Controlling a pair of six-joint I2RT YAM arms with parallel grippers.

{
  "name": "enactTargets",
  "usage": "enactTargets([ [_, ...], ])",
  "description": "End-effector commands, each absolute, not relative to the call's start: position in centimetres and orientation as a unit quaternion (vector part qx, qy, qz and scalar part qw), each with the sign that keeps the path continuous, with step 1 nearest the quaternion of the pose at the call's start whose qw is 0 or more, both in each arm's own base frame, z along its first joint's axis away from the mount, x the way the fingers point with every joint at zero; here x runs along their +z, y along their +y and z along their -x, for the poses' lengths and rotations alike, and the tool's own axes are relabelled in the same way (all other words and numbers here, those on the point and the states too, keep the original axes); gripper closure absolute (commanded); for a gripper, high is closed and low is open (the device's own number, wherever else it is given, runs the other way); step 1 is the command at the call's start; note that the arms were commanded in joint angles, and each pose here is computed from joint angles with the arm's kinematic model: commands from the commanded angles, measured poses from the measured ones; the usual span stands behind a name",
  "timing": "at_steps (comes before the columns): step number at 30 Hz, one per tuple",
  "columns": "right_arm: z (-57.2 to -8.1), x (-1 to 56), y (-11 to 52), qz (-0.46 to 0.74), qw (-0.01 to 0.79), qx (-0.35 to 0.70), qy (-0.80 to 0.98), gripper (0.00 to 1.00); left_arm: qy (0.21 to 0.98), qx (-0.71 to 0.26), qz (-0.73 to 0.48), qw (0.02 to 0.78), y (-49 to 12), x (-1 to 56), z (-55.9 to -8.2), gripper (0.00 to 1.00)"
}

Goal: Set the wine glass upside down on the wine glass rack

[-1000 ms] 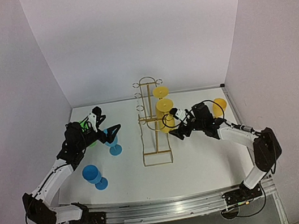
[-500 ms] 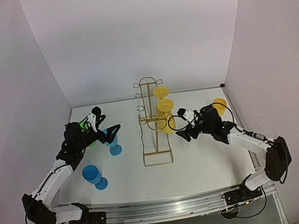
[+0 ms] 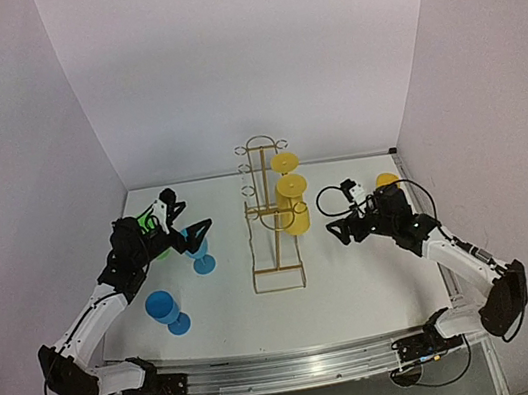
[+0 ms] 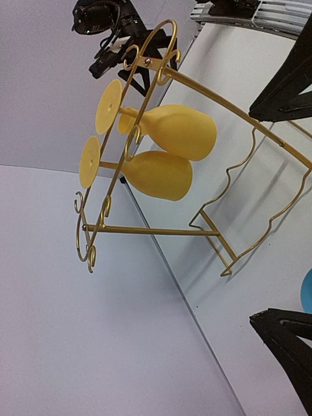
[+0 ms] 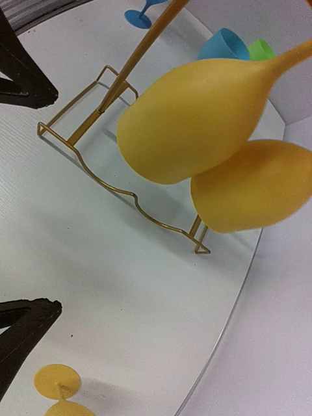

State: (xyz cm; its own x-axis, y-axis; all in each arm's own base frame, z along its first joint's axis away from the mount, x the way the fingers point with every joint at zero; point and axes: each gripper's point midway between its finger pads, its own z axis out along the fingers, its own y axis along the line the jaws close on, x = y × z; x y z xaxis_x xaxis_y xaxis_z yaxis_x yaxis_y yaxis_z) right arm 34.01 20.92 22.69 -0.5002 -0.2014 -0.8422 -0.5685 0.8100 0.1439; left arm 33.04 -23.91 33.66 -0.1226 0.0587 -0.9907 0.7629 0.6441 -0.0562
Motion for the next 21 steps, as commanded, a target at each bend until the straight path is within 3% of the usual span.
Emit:
enactTargets([
  [1,-34.3,24.4,17.7,0.101,0.433,0.238,0.863,0.05,0.665,-0.305,-0.296,0.614,-23.6,35.3,-32.4,0.01],
  [4,-36.1,25.0,13.8,0.001,0.420,0.199,0.885,0.09,0.667,-0.309,-0.290,0.613,-23.6,35.3,-32.4,0.01],
  [9,-38.5,24.9,5.2,-0.135,0.402,0.039,0.905,0.16,0.672,-0.313,-0.280,0.610,-23.4,35.1,-32.4,0.01],
  [16,-43.4,22.0,-1.3,-0.236,0.338,0.021,0.911,0.22,0.674,-0.309,-0.281,0.610,-23.1,34.9,-32.1,0.01],
  [21,-46.4,19.8,-1.6,-0.231,0.303,0.016,0.924,0.26,0.675,-0.298,-0.282,0.614,-22.8,35.0,-32.0,0.01],
])
